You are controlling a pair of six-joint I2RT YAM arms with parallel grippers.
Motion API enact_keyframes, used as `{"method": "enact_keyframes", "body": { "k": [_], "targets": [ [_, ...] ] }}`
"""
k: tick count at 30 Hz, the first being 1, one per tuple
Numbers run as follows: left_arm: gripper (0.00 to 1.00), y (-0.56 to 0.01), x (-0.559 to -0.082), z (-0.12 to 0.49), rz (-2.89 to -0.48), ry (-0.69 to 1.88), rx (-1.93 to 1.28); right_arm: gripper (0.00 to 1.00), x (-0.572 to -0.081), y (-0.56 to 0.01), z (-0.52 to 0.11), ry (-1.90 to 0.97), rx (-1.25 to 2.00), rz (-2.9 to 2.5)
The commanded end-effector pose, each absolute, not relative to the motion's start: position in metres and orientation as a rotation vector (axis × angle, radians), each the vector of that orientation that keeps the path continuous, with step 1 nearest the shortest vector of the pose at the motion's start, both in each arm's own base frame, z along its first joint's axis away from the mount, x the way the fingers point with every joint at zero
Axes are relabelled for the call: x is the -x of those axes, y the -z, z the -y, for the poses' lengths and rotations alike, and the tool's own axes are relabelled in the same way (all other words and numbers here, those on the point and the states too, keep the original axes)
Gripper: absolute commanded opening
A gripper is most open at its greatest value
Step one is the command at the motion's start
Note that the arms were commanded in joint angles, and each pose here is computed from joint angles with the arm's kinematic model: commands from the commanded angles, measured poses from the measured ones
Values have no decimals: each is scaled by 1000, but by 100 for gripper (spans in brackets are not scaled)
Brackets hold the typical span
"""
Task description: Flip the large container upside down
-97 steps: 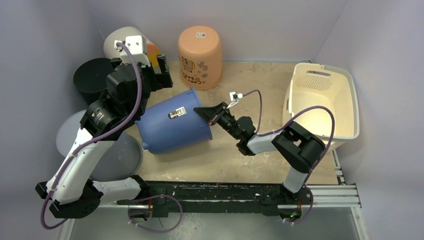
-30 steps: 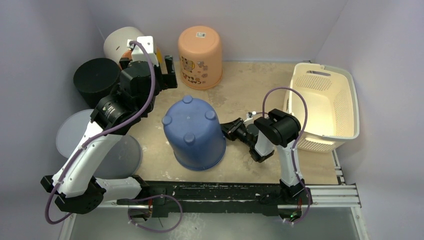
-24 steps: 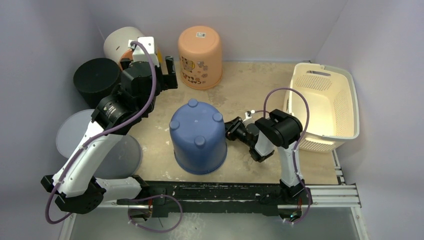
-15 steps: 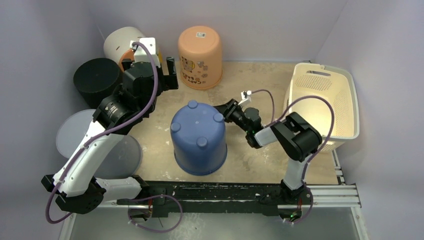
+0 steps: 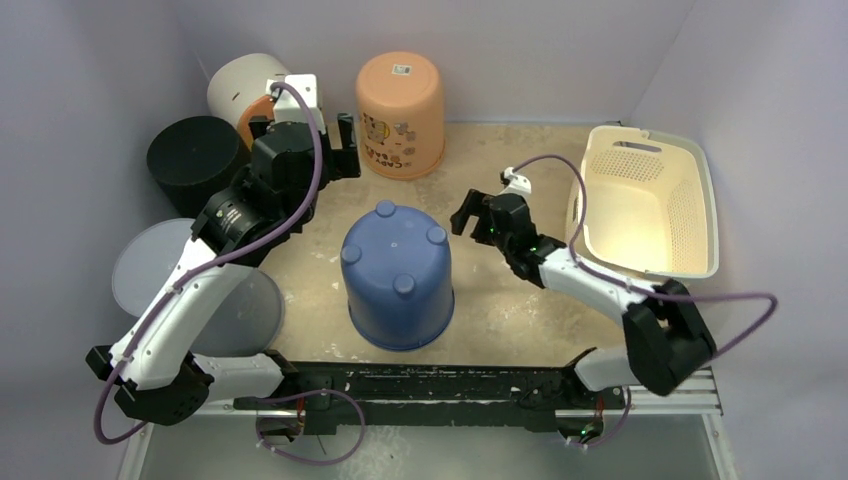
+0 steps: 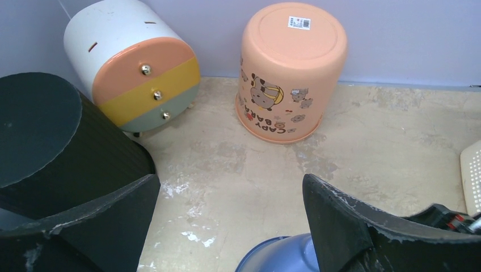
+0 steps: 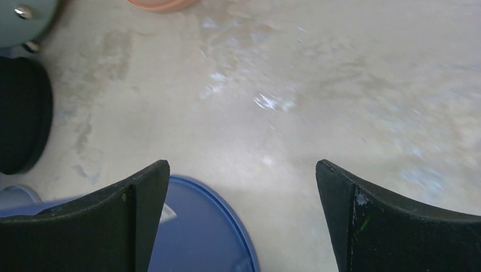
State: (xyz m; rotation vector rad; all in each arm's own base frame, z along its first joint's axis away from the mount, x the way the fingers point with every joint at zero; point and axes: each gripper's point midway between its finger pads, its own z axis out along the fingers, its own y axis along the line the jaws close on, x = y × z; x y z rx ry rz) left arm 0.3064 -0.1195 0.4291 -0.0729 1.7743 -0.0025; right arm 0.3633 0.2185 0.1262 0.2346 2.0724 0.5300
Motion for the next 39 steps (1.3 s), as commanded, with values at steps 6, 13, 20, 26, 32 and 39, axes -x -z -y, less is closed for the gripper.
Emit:
{"method": "enact_keyframes", "body": {
  "k": [6, 13, 20, 26, 32, 39],
  "targets": [
    [93, -437, -317, 138, -1737, 76, 57, 100, -271, -126, -158, -215, -260, -2272],
    [93, -436, -320, 148, -1741, 111, 44, 100, -207, -101, -174, -173, -223, -2430],
    [93, -437, -318, 147, -1739, 128, 49, 100, -177, -82, -195, -151, -96, -2501],
    [93, -437, -314, 146, -1740, 136, 48, 100, -215, -84, -247, -188, 33, -2417],
    [93, -442, -309, 144, -1734, 147, 33, 100, -262, -105, -323, -277, 212, -2303],
    [93, -442, -303, 141, -1739, 157, 28, 100, -299, -114, -398, -391, 314, -2214]
  ]
}}
